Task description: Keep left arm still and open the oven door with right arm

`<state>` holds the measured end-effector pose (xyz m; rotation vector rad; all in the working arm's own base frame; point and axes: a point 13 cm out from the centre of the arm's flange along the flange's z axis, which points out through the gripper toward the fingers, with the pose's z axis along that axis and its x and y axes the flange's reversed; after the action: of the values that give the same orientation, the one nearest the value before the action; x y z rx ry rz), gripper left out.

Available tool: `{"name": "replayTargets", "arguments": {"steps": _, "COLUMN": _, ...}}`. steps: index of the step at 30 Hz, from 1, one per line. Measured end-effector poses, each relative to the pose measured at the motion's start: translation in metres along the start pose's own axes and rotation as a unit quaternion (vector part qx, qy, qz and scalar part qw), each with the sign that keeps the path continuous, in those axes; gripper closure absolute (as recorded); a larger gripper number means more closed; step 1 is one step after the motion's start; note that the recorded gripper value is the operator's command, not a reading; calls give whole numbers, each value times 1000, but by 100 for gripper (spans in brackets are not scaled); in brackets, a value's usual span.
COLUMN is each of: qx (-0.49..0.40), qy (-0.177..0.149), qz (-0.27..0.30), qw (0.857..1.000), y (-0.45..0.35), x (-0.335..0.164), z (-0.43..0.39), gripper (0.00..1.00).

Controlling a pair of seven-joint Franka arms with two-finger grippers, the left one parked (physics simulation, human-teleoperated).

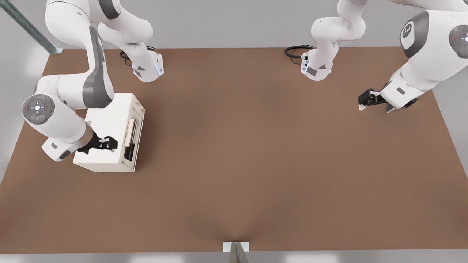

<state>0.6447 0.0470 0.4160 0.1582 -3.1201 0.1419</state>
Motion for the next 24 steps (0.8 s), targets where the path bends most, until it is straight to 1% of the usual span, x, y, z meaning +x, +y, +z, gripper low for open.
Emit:
{"name": "replayTargets", "arguments": {"steps": 1, "qx": 2, "qy": -1, "qz": 0, "qw": 1000, "y": 0, "x": -1, "z": 0, "gripper": 0}}
{"name": "replayTargets", "arguments": {"steps": 3, "qx": 19, "qy": 12, "qz": -8, "qw": 1000, "y": 4, "x": -1, "z": 13, "gripper": 0}}
{"name": "replayTargets", "arguments": {"steps": 4, "qx": 48, "qy": 24, "qz": -31, "qw": 998, "y": 19, "x": 1, "z": 21, "gripper": 0}}
{"name": "replayTargets", "arguments": {"steps": 5, "qx": 86, "qy": 40, "qz": -67, "qw": 993, "y": 48, "x": 6, "z": 31, "gripper": 0}}
{"name": "replayTargets", "arguments": {"steps": 6, "qx": 126, "qy": 56, "qz": -100, "qw": 985, "y": 76, "x": 15, "z": 38, "gripper": 0}}
{"name": "replayTargets", "arguments": {"steps": 7, "qx": 168, "qy": 76, "qz": -125, "qw": 975, "y": 94, "x": 31, "z": 49, "gripper": 11}}
{"name": "replayTargets", "arguments": {"steps": 8, "qx": 208, "qy": 94, "qz": -145, "qw": 963, "y": 107, "x": 50, "z": 58, "gripper": 41}}
{"name": "replayTargets", "arguments": {"steps": 9, "qx": 244, "qy": 108, "qz": -159, "qw": 950, "y": 114, "x": 70, "z": 65, "gripper": 66}}
{"name": "replayTargets", "arguments": {"steps": 10, "qx": 274, "qy": 117, "qz": -168, "qw": 940, "y": 119, "x": 87, "z": 70, "gripper": 79}}
{"name": "replayTargets", "arguments": {"steps": 12, "qx": 321, "qy": 131, "qz": -172, "qw": 922, "y": 118, "x": 118, "z": 82, "gripper": 79}}
{"name": "replayTargets", "arguments": {"steps": 13, "qx": 337, "qy": 133, "qz": -171, "qw": 916, "y": 118, "x": 128, "z": 86, "gripper": 79}}
{"name": "replayTargets", "arguments": {"steps": 17, "qx": 380, "qy": 140, "qz": -149, "qw": 902, "y": 101, "x": 160, "z": 115, "gripper": 79}}
{"name": "replayTargets", "arguments": {"steps": 19, "qx": 389, "qy": 138, "qz": -133, "qw": 901, "y": 91, "x": 172, "z": 136, "gripper": 79}}
{"name": "replayTargets", "arguments": {"steps": 24, "qx": 388, "qy": 104, "qz": -78, "qw": 913, "y": 78, "x": 164, "z": 162, "gripper": 79}}
